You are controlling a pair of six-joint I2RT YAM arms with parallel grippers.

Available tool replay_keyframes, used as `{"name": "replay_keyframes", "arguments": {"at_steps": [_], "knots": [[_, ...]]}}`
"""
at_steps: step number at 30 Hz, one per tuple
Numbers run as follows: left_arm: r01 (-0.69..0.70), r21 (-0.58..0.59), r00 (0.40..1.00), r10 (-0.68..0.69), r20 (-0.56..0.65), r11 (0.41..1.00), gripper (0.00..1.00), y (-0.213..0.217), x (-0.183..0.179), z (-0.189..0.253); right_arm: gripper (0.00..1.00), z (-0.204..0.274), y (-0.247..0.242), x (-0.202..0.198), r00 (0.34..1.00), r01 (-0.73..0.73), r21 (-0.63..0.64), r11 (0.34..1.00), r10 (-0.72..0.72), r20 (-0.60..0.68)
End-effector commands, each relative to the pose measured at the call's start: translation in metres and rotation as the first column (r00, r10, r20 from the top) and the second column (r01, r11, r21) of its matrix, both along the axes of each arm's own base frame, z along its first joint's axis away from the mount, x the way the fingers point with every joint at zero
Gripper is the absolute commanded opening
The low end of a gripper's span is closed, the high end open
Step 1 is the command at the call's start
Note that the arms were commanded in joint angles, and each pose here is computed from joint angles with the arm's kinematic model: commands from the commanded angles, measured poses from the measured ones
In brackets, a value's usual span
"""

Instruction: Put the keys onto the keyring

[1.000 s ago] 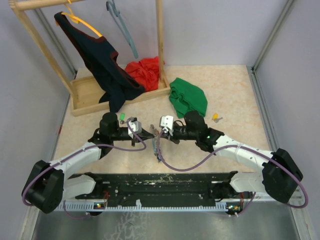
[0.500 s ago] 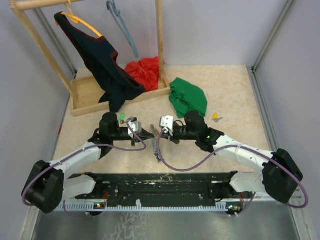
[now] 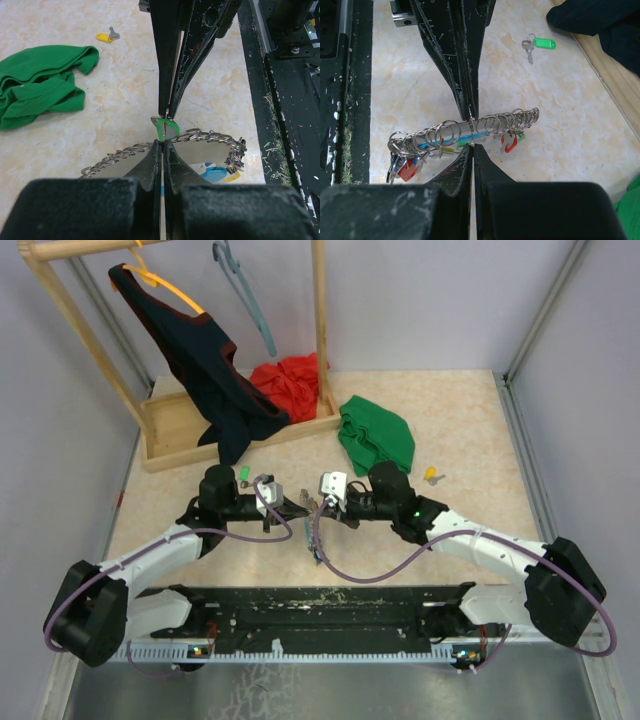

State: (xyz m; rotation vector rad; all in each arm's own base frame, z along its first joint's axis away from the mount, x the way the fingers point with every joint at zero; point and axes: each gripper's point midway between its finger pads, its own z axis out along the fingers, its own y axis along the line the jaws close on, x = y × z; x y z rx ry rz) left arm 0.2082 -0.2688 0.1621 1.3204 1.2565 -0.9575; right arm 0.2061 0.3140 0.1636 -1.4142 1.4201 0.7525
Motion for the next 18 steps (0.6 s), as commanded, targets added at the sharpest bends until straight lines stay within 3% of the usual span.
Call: {"name": "replay_keyframes", "arguments": {"at_steps": [1,18], "knots": [[0.034,-0.037,0.997,-0.032,0.067,0.999,0.00,-0.0037,0.0001,0.0172,0.00,0.0289,0.0084,-0.0021,0.997,-0.040,0.069,0.997,0.036,0.063],[0.041,-0.036,0.997,-0.039,0.062,0.998,0.00,-0.0038,-0.0008,0.0167,0.00,0.0288,0.0089,0.0006,0.997,-0.027,0.073,0.997,0.023,0.067]]}}
